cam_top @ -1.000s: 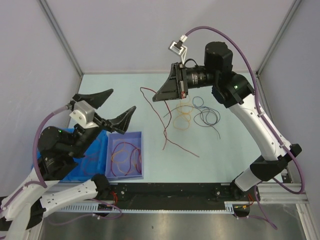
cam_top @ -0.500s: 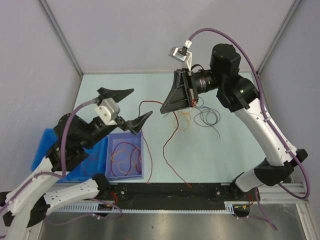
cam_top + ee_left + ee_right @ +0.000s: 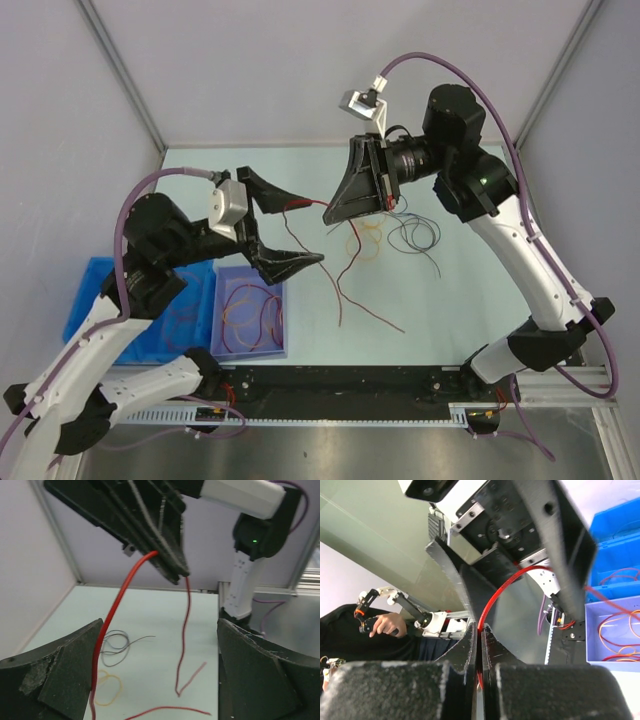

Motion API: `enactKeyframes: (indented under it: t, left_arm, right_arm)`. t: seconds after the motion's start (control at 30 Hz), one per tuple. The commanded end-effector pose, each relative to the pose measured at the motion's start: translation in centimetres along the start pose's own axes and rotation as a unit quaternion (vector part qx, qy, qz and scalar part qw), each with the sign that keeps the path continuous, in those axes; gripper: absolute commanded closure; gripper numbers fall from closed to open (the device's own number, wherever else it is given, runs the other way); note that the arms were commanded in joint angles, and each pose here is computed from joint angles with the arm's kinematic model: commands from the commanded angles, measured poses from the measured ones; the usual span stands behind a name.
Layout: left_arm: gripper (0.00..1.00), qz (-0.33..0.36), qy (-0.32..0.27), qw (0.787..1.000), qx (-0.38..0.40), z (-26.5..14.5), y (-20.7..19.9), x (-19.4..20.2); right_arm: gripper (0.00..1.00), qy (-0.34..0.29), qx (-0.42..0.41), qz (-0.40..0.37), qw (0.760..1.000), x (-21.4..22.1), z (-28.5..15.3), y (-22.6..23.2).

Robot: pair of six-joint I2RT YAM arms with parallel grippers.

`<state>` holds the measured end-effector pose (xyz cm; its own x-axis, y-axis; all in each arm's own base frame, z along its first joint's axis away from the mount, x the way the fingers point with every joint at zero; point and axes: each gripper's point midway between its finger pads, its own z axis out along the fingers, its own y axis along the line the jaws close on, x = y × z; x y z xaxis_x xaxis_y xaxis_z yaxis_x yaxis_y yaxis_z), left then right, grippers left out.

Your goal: Untangle the cables

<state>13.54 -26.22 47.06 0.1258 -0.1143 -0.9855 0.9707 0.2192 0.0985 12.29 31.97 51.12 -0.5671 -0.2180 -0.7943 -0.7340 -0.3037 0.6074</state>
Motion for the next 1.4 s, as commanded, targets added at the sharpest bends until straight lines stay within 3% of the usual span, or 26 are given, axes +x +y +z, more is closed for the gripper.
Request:
enactKeyframes:
  t: [0.0,0.17,0.3,0.7,0.9,0.93,1.0,1.03,1.17,1.2,1.37]
  left_arm:
    - [0.0,-0.029,-0.02,0.997,0.075,-0.4,-3.0,-2.0]
    - [0.0,-0.061,-0.002,0.997,0.055,0.7,-2.2,0.3]
    - [0.0,-0.082,0.001,0.995,-0.049,2.0,1.1,1.7]
    - [0.02,-0.097,0.001,0.99,-0.1,5.6,2.0,3.5]
    - [0.25,-0.097,0.014,0.983,-0.154,6.3,3.2,4.5]
    - [0.36,-0.097,0.015,0.983,-0.158,6.4,3.2,4.6]
    - [0.46,-0.097,0.018,0.979,-0.178,6.3,3.7,4.9]
    - [0.57,-0.099,0.021,0.978,-0.18,6.3,3.6,5.1]
    - [0.83,-0.107,0.026,0.973,-0.204,5.9,4.1,5.6]
    - [0.99,-0.111,0.029,0.971,-0.21,5.8,4.2,5.8]
    - [1.0,-0.113,0.038,0.966,-0.228,5.1,4.6,6.4]
  right_arm:
    - [1.0,-0.013,0.008,-0.011,1.0,-1.0,-0.6,-0.4]
    - [1.0,-0.034,0.038,0.001,0.999,-1.8,-0.7,-2.1]
    - [1.0,-0.057,0.067,0.004,0.996,-2.6,-0.2,-3.2]
    - [1.0,-0.091,0.148,0.025,0.984,-3.5,1.7,-5.7]
    - [1.0,-0.137,0.208,0.053,0.967,-4.5,1.7,-7.3]
    - [1.0,-0.144,0.216,0.061,0.964,-4.5,1.7,-7.5]
    - [1.0,-0.165,0.235,0.063,0.956,-5.0,1.4,-7.8]
    - [1.0,-0.171,0.241,0.07,0.953,-4.9,1.2,-8.1]
    - [1.0,-0.216,0.273,0.08,0.934,-5.8,0.1,-8.7]
    - [1.0,-0.226,0.274,0.076,0.932,-6.0,-0.1,-8.2]
    - [1.0,-0.264,0.312,0.078,0.909,-6.2,-1.5,-8.8]
